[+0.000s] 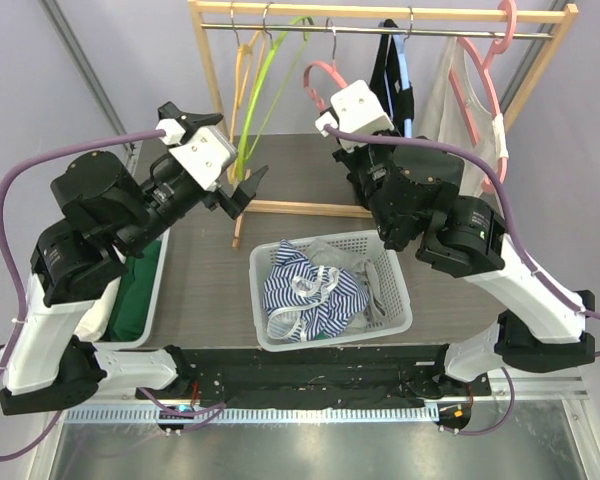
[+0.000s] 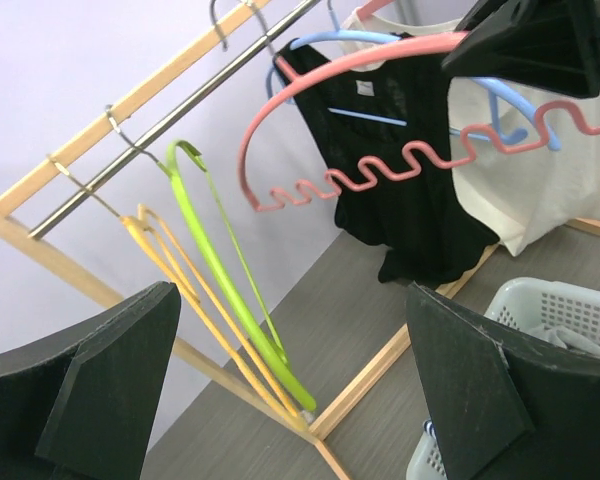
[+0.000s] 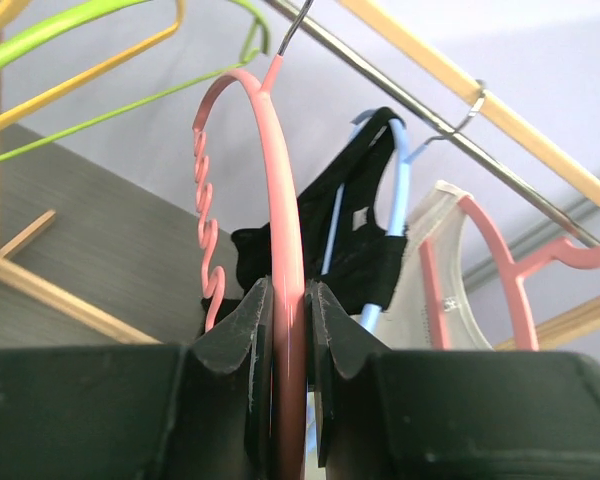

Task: Remove the tank top from the hanger
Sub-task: Place the hanger at the clothesline, then pick up the hanger from the clothesline.

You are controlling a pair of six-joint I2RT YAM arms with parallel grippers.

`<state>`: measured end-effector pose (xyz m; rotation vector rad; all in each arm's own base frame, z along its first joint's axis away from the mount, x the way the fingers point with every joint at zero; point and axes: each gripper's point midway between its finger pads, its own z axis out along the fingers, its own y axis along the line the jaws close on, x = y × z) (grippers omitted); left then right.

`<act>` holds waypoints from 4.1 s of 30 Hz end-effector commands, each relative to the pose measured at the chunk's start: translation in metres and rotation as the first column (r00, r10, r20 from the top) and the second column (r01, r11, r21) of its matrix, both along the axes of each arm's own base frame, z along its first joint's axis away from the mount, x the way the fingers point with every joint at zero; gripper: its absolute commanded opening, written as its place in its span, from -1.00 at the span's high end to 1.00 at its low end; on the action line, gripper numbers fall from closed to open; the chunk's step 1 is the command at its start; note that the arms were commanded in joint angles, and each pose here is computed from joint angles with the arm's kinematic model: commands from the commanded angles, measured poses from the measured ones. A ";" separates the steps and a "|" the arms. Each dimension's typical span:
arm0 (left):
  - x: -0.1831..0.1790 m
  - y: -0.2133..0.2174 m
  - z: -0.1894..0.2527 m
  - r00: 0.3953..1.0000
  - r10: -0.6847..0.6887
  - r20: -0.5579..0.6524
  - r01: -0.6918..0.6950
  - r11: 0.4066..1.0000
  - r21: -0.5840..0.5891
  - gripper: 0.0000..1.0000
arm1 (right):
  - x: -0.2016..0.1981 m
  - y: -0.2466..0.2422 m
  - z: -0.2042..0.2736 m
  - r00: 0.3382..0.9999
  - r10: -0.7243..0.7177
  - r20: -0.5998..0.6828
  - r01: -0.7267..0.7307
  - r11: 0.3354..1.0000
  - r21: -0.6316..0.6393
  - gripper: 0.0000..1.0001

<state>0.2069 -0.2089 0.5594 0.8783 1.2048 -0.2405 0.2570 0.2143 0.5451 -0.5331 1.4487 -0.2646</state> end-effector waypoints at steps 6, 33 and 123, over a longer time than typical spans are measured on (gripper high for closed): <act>0.002 0.020 0.027 0.997 0.066 0.050 -0.061 0.994 -0.095 -0.99 | 0.008 -0.003 0.033 0.989 -0.111 0.098 0.107 0.993 0.053 0.98; 0.002 0.035 -0.004 0.995 0.092 0.027 -0.090 0.994 -0.057 -0.99 | 0.070 0.019 0.043 0.986 -0.048 0.161 0.028 0.992 0.120 0.99; 0.024 -0.010 -0.033 0.996 0.036 -0.079 -0.040 0.998 -0.042 -0.99 | 0.117 -0.076 -0.049 0.989 0.089 -0.119 -0.025 0.889 0.457 0.36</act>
